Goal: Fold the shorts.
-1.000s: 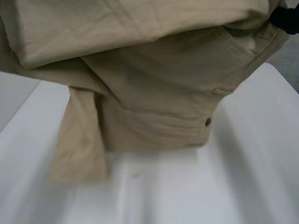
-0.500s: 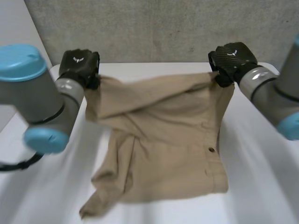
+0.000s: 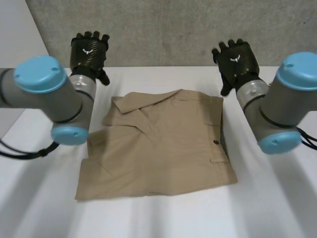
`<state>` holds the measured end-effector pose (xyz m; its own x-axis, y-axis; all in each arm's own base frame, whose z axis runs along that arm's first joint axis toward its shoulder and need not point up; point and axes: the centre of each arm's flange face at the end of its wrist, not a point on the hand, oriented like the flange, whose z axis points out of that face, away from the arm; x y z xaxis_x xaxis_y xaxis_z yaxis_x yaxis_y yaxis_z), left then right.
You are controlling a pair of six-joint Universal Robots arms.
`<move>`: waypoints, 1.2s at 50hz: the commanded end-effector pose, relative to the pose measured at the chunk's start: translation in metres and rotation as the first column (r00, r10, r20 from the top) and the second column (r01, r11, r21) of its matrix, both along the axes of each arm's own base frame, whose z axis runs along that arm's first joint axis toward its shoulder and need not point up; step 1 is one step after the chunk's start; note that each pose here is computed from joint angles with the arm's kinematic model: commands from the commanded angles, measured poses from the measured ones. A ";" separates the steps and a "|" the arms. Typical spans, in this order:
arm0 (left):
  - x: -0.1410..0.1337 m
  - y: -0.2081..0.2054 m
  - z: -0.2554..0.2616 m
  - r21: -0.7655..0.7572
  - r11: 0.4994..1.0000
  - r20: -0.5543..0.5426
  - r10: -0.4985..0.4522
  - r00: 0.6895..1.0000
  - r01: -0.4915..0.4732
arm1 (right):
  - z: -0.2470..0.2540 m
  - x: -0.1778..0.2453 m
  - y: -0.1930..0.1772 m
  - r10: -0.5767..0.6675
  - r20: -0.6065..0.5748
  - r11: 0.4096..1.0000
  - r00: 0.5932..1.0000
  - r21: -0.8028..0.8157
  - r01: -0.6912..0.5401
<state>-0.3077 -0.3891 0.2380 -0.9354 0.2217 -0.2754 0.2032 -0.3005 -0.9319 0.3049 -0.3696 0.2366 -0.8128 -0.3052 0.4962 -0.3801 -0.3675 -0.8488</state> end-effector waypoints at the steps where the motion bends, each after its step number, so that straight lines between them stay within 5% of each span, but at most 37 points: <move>1: 0.037 0.086 0.007 0.161 0.987 0.066 -0.016 0.998 0.006 | -0.010 -0.033 0.078 0.033 -0.139 0.937 0.990 0.349 0.018; 17: 0.077 0.202 -0.045 0.443 0.895 0.163 -0.132 0.978 0.047 | -0.072 -0.057 0.164 0.204 -0.171 0.787 0.964 0.615 -0.058; 29: 0.090 0.221 -0.074 0.578 0.816 0.139 -0.122 0.983 0.019 | -0.098 -0.060 0.166 0.207 -0.137 0.819 0.969 0.566 -0.095; 60: 0.093 0.233 -0.094 0.629 0.778 0.157 -0.136 0.978 0.007 | -0.104 -0.056 0.146 0.180 -0.127 0.859 0.975 0.503 -0.093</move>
<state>-0.2144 -0.1548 0.1507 -0.8587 0.4663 -0.2124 0.3788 0.2986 -0.8760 0.2478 -0.2198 0.1276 -0.6521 -0.6590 0.3748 -0.5182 0.0266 -0.8549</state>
